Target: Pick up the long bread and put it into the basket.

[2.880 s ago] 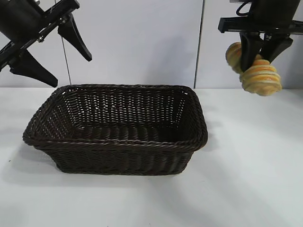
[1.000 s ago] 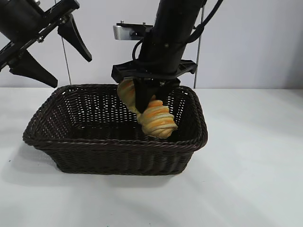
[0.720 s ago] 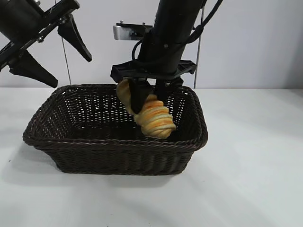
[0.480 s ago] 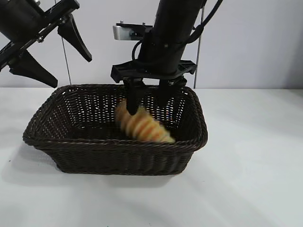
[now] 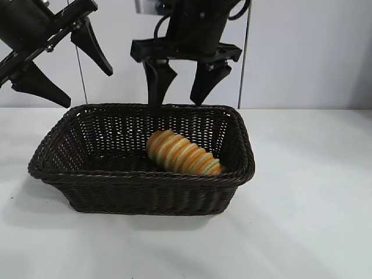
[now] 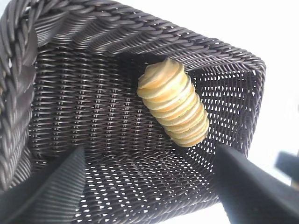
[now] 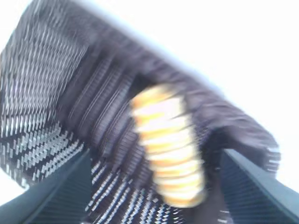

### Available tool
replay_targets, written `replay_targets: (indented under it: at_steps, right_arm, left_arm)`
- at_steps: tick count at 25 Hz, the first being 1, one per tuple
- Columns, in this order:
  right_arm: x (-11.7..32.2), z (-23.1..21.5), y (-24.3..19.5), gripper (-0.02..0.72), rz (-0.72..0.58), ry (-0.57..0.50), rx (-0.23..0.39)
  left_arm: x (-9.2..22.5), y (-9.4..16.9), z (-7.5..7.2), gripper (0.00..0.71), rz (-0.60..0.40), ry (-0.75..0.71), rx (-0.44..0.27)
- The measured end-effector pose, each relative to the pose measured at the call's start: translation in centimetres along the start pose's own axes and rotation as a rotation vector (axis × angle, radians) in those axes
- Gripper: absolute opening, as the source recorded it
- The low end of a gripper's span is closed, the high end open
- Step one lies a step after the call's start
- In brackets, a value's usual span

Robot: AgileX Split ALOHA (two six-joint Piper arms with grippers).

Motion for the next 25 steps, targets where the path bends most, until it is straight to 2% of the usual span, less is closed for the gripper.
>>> replay_targets:
  at_steps: [10,25]
  right_arm:
    - [0.7,-5.4,1.0,0.549,-0.019,-0.141,0.019]
    - [0.7,-5.4,1.1,0.549,-0.021,-0.146,0.020]
  left_arm:
    - [0.0,0.0,0.2,0.550,-0.001,-0.013,-0.015]
    - [0.0,0.0,0.2,0.550,-0.002,-0.014,-0.017]
Point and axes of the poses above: a point on each arm's last joint axis where the gripper is mounted, y pointing back along that axis away from the gripper, z along the wrist's bending axis when the last joint is at zero, x = y × z, the point moved 2 cm from there along -y, pointing out along that axis toward the gripper, and after that the axes turned 6 degrees about y, right-handed, at the moved point
